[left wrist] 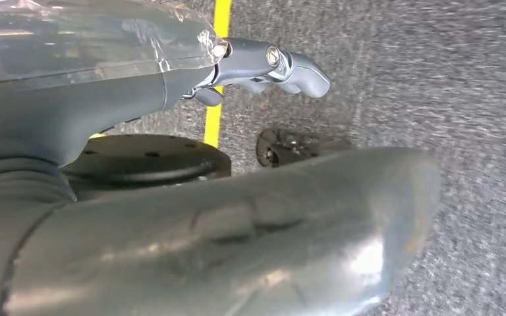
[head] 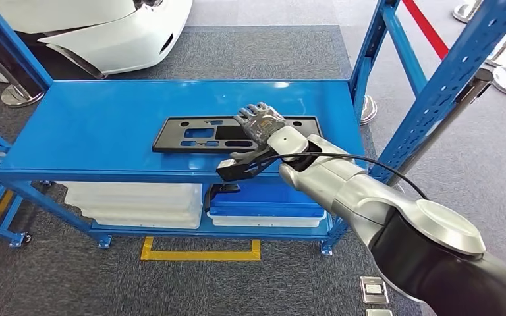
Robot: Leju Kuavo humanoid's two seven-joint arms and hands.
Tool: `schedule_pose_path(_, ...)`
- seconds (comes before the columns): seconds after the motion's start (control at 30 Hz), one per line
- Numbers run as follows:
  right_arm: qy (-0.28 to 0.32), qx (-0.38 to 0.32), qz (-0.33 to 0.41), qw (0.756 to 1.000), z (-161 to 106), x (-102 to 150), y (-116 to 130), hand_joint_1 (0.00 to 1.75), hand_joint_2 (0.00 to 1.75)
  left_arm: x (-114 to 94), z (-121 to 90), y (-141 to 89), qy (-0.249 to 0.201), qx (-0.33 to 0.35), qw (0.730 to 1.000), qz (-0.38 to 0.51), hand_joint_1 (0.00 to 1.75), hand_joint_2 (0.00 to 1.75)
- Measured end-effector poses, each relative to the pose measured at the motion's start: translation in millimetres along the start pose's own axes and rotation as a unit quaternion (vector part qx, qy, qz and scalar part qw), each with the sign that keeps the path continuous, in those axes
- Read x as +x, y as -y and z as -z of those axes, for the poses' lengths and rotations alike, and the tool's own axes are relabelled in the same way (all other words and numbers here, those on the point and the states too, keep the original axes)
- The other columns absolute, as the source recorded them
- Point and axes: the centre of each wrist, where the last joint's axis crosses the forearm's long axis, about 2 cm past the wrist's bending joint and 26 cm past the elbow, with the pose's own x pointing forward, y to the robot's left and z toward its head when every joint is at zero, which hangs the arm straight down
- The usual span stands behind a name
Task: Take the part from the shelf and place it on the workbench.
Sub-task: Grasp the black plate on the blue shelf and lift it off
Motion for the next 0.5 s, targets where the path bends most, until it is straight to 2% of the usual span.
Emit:
schedule_pose_path(0.33,0.001,0.001,0.001,1.000,-0.1,0.5,-1.4,0.00,0.00,-0.9,0.2,-0.9,0.002,0.001,1.000,0.000,0.00,0.00)
schedule_pose_path(0.47,0.010,0.001,0.008,1.000,-0.1,0.5,-1.8,0.00,1.75,-1.6,-0.1,-0.8,0.002,0.002,1.000,0.000,0.00,0.00)
schedule_pose_path(0.5,0.014,0.000,0.012,1.000,-0.1,0.5,-1.9,0.00,1.75,-1.6,0.0,-0.9,0.002,0.002,1.000,0.000,0.00,0.00)
